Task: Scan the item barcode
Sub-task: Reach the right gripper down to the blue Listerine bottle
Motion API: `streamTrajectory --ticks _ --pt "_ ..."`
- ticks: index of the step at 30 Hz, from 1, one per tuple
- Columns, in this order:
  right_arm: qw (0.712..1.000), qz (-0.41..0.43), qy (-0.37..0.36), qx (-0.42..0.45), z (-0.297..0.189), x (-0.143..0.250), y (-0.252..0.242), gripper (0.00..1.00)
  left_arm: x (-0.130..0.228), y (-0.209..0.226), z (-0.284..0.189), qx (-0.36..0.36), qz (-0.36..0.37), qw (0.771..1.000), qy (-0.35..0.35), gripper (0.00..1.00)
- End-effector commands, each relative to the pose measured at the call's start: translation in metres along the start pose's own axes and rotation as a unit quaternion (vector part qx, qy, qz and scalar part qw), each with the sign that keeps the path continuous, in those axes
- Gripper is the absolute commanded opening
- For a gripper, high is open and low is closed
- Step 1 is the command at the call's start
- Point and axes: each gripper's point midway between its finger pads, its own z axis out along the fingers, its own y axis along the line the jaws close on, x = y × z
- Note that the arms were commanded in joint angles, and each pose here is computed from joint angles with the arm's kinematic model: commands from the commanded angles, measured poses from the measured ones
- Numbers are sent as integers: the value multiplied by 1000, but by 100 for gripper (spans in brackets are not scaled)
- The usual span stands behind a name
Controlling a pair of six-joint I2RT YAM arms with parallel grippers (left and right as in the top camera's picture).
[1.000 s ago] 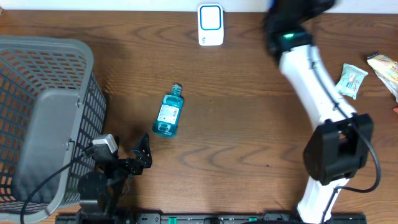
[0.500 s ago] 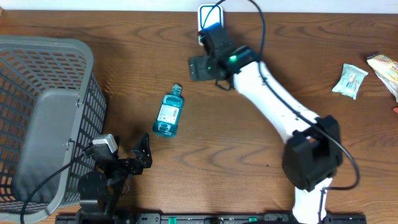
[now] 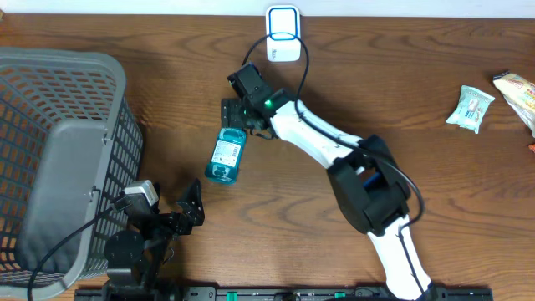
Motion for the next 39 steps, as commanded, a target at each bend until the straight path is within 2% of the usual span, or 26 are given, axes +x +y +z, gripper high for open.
streamTrajectory --ticks 1,6,9,12,15,18,22,23,24,25,28,30,32,33,34,36,39 --pt "1000 17 25 9 19 17 -8 70 1 -3 0 8 -6 1000 3 98" --pt "999 -6 46 25 18 30 -12 57 1 -3 0 8 -6 1000 3 98" --pt "994 -17 80 72 13 44 -38 43 1 -3 0 8 -6 1000 3 98" --pt "985 -59 100 125 -2 41 -74 33 1 -3 0 8 -6 1000 3 98" --pt "975 -117 98 161 -25 21 -103 32 1 -3 0 8 -6 1000 3 98" --pt "966 -189 82 155 -51 -8 -115 33 1 -3 0 8 -6 1000 3 98" --pt "940 -320 75 85 -83 -32 -111 45 1 -3 0 8 -6 1000 3 98" --pt "931 -350 76 67 -88 -34 -110 52 1 -3 0 8 -6 1000 3 98" --pt "925 -368 76 56 -95 -36 -110 66 1 -3 0 8 -6 1000 3 98" --pt "925 -369 71 51 -102 -39 -110 74 1 -3 0 8 -6 1000 3 98" --pt "947 -312 48 51 -124 -49 -106 83 1 -3 0 8 -6 1000 3 98" --pt "969 -238 30 51 -139 -52 -98 90 1 -3 0 8 -6 1000 3 98" --pt "985 -160 33 52 -148 -45 -90 89 1 -3 0 8 -6 1000 3 98" --pt "987 -145 43 53 -149 -37 -86 91 1 -3 0 8 -6 1000 3 98" --pt "986 -148 56 57 -149 -27 -81 99 1 -3 0 8 -6 1000 3 98" --pt "980 -166 71 86 -142 -12 -76 99 1 -3 0 8 -6 1000 3 98" --pt "958 -196 67 199 -133 1 -89 99 1 -3 0 8 -6 1000 3 98"
